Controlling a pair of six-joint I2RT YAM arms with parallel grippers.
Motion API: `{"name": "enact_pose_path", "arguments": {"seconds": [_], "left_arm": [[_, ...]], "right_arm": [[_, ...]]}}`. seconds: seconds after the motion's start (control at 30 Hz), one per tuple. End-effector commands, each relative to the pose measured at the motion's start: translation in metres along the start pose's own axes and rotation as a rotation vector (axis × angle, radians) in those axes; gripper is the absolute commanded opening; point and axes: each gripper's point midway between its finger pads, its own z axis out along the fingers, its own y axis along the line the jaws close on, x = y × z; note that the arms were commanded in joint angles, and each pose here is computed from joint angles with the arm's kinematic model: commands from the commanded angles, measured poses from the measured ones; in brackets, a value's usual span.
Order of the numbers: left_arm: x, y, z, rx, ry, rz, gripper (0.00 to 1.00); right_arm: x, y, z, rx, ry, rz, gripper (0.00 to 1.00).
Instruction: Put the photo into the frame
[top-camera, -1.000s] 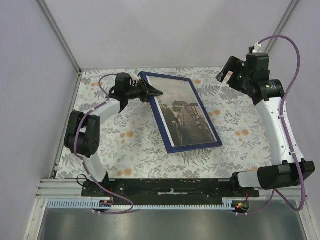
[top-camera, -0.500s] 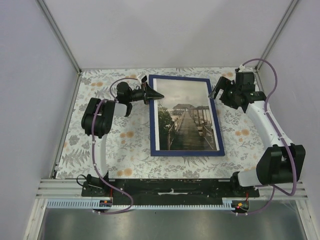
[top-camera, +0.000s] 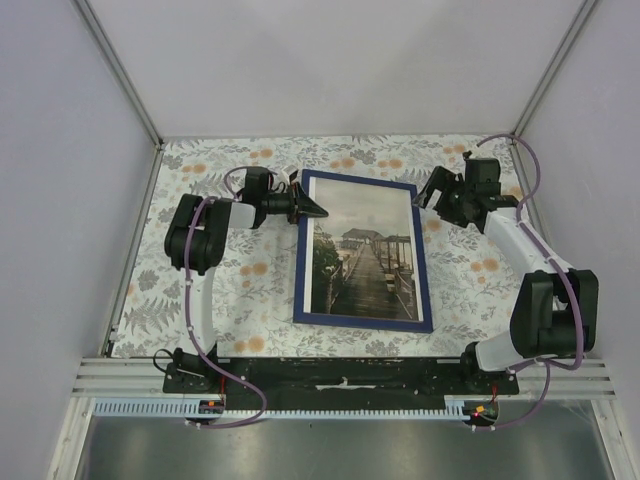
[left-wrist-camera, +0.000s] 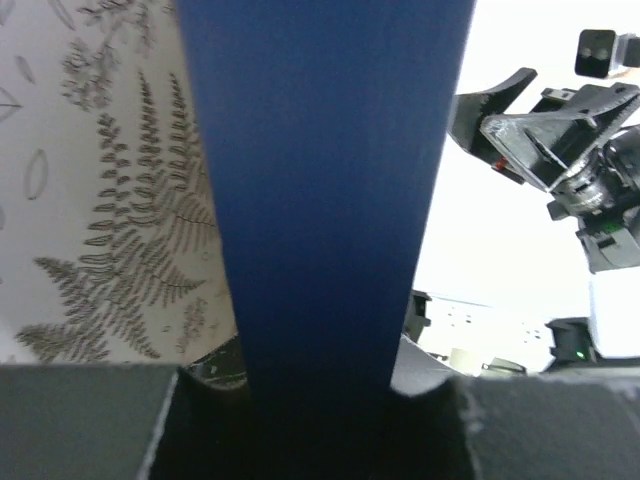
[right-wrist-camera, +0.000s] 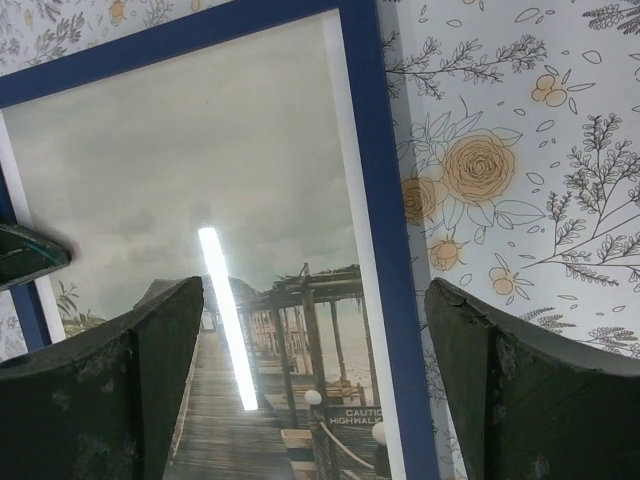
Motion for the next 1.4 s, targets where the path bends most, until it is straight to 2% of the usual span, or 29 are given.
{"name": "enact_pose_path", "arguments": {"seconds": [0.0, 0.23, 0.27, 0.43, 0.7, 0.97, 1.37], "left_arm": [[-0.012, -0.003, -0.008, -0.136, -0.039, 0.101, 0.02], [-0.014, 0.021, -0.014, -0.281, -0.042, 0.094, 0.02], [-0.014, 0.024, -0.016, -0.3, -0.046, 0.091, 0.04], [-0.014, 0.031, -0.021, -0.35, -0.07, 0.1, 0.32], [-0.014, 0.034, -0.024, -0.374, -0.076, 0.109, 0.47], [-0.021, 0.041, -0.036, -0.448, -0.097, 0.127, 0.53], [-0.03, 0.048, -0.054, -0.606, -0.118, 0.17, 0.54]], "right_arm": [[-0.001, 0.0, 0.013, -0.03, -0.019, -0.006, 0.98], [0.02, -0.004, 0.03, -0.07, 0.029, 0.008, 0.98], [0.023, -0.003, 0.032, -0.078, 0.034, 0.009, 0.98], [0.03, -0.003, 0.038, -0.106, 0.047, 0.017, 0.98], [0.041, -0.007, 0.046, -0.119, 0.069, 0.021, 0.98], [0.046, -0.008, 0.049, -0.124, 0.078, 0.014, 0.98], [0.05, -0.011, 0.052, -0.121, 0.092, 0.006, 0.98]]}}
